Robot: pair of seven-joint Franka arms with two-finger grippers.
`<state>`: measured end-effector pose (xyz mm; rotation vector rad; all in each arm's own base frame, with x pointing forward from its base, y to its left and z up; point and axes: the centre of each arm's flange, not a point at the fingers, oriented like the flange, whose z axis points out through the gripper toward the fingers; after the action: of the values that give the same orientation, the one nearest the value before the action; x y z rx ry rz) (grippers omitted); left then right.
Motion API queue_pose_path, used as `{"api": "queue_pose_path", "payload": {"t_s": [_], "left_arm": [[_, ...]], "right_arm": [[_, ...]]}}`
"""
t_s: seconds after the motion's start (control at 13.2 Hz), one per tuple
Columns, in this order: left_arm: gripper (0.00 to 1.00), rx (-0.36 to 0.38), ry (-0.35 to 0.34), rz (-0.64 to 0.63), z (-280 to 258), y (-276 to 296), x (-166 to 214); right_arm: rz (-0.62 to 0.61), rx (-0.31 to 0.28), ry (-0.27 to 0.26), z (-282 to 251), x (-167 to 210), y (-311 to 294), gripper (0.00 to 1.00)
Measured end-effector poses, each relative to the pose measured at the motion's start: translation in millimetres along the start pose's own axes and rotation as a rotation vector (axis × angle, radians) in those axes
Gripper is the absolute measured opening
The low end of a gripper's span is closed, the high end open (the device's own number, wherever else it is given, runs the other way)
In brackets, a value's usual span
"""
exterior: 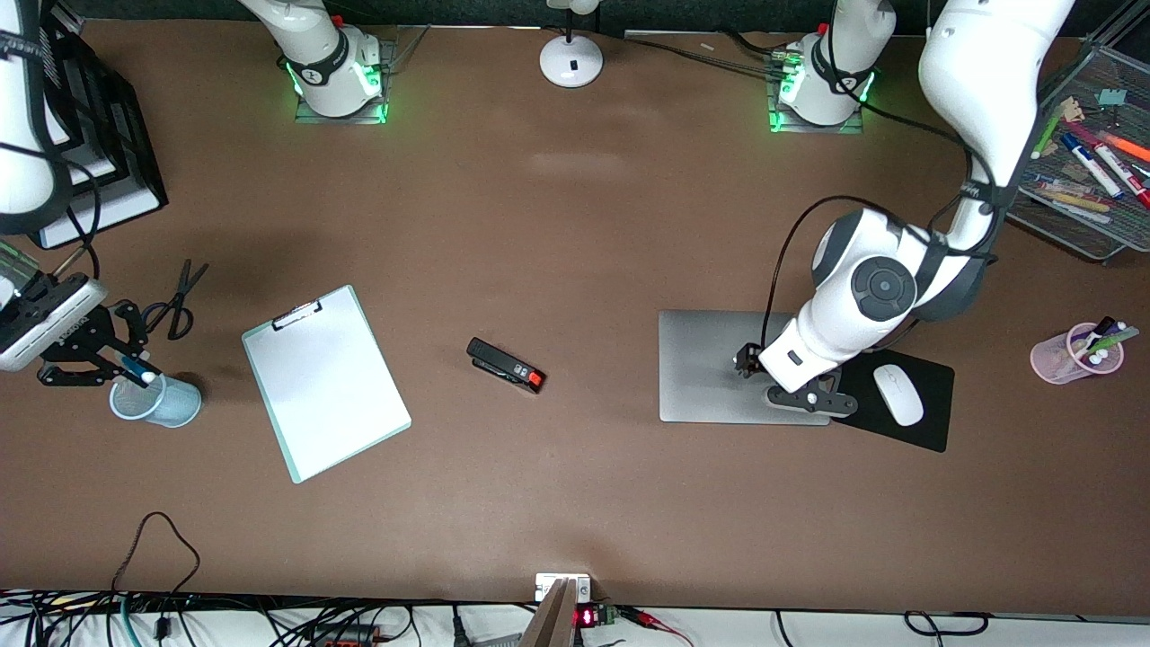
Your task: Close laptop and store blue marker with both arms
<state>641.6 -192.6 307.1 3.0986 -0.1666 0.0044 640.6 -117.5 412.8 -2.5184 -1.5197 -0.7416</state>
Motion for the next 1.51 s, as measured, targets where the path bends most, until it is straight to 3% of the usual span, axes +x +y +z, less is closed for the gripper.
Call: {"api": "queue_pose_path", "payload": {"t_s": [0.53, 0.68, 0.98, 1.51], "left_arm": [[1.0, 0.083, -0.122, 0.011, -127.2, 15.6, -15.0], [1.0, 0.099, -0.14, 0.012, -157.1, 18.3, -22.2], [1.0, 0.124, -0.129, 0.014, -213.7, 12.8, -38.6], [1.0, 0.09, -0.15, 0.05, -267.1, -67.7, -82.7]], "right_arm": [[-0.038, 0.04, 0.083, 17.4, -56.7, 7.5, 0.17], [-0.045, 0.046, 0.084, 24.3, -68.2, 8.3, 0.17], [-0.051, 0.055, 0.117, 42.1, -83.2, 7.4, 0.17], [-0.091, 0.043, 0.151, 47.1, -95.0, 10.7, 0.17]]}}
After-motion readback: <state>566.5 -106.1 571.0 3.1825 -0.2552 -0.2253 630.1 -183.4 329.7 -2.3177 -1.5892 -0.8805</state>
